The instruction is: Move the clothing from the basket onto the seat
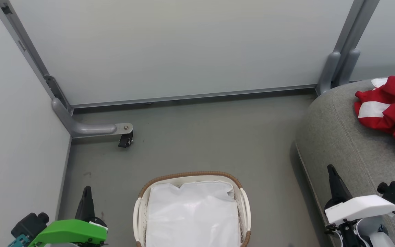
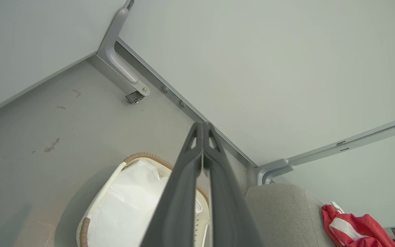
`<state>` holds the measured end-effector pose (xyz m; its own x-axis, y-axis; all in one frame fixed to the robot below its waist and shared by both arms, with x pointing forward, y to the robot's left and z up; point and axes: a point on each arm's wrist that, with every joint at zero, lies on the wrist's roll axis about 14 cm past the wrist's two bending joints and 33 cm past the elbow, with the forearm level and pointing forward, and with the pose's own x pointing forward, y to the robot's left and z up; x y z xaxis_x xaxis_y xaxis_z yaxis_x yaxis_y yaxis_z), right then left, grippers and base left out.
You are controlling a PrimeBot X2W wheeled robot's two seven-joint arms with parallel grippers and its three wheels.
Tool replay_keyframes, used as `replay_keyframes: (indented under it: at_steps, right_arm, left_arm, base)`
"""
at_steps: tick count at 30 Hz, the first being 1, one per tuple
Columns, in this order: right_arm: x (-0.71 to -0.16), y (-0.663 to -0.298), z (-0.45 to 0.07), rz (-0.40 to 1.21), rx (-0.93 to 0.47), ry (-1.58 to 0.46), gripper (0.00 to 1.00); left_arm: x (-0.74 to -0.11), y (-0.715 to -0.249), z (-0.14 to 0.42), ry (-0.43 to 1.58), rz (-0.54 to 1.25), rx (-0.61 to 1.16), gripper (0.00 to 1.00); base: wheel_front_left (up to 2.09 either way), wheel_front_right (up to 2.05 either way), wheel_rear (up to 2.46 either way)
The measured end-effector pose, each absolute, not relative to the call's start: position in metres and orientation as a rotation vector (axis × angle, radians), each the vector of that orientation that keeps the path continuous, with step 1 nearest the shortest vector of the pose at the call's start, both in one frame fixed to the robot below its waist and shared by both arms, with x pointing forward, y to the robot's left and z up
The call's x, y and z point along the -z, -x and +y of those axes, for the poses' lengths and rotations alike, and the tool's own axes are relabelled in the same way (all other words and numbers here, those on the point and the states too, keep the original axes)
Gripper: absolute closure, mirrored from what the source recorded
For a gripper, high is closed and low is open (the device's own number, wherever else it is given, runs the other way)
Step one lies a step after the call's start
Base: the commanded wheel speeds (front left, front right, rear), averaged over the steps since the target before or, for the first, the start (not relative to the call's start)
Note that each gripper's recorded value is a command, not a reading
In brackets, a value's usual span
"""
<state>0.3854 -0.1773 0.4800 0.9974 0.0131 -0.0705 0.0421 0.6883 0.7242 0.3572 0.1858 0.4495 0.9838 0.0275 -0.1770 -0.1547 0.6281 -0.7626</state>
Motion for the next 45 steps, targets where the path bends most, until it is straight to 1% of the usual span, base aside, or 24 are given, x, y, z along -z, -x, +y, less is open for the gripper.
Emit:
replay_keyframes:
  at_steps: [23, 45]
  right_arm:
    - [-0.486, -0.388, -0.185, 0.063, 0.036, -1.082, 1.0]
    - [-0.491, -0.387, -0.191, 0.052, 0.037, -1.289, 1.0]
  left_arm:
    - [-0.464, -0.368, 0.192, 1.131, 0.117, -0.105, 1.0]
    - [-0.478, -0.376, 0.195, 1.319, 0.079, -0.08, 1.0]
  base:
    - [0.0, 0.0, 0.0]
    - [0.0, 0.0, 0.0]
